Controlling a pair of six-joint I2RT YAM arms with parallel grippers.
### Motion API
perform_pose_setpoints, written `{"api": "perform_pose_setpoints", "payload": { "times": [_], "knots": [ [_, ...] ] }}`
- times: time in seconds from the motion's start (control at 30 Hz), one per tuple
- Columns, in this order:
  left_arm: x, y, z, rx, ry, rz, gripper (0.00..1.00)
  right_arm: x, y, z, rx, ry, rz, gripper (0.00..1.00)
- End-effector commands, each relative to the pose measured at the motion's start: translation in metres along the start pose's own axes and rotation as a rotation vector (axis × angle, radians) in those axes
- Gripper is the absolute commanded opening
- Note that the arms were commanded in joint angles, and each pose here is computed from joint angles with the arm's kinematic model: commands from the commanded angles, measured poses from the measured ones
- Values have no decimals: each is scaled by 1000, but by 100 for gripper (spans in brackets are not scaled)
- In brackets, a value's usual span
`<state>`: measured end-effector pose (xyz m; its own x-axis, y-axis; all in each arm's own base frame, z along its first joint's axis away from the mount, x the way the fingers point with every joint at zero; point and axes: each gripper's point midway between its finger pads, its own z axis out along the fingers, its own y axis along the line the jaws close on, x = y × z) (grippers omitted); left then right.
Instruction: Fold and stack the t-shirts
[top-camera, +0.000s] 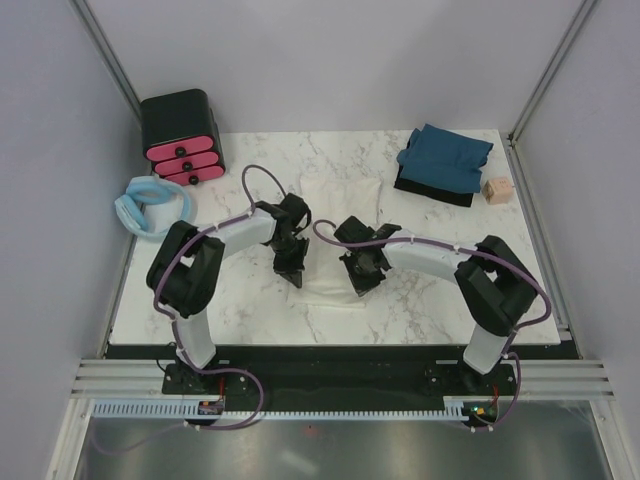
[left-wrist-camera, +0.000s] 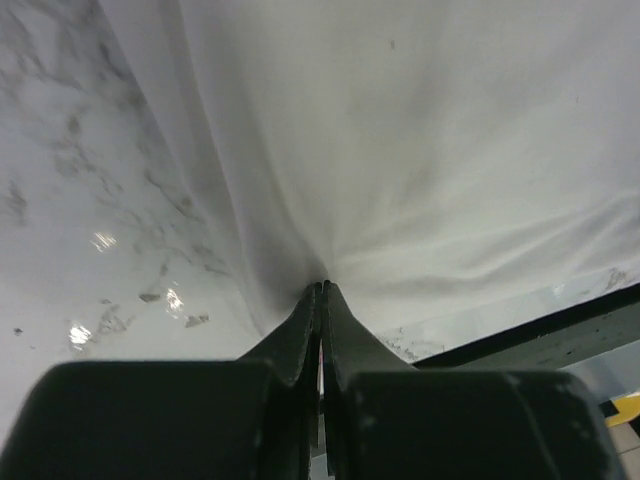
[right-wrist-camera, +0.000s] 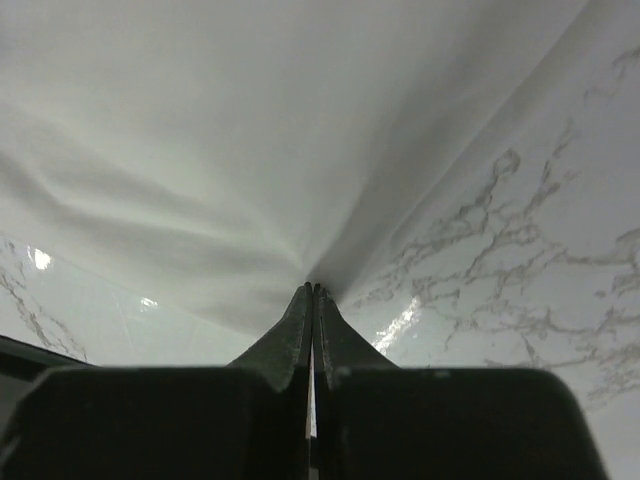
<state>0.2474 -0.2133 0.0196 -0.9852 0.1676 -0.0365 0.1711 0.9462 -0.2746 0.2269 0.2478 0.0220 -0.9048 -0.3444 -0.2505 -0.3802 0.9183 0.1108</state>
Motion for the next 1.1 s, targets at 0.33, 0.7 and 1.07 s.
{"api": "perform_pose_setpoints", "payload": {
  "times": [0.33, 0.7, 1.07],
  "knots": [
    [52, -31, -30, 36, 28, 52, 2, 23, 0, -38, -6, -40, 81, 5],
    [7, 24, -60, 31, -127, -167, 32, 7, -27, -76, -8, -197, 139, 65],
    [13, 29, -28, 201, -27, -220, 36, 29, -27, -28, -241, -150, 273, 65]
  ]
}}
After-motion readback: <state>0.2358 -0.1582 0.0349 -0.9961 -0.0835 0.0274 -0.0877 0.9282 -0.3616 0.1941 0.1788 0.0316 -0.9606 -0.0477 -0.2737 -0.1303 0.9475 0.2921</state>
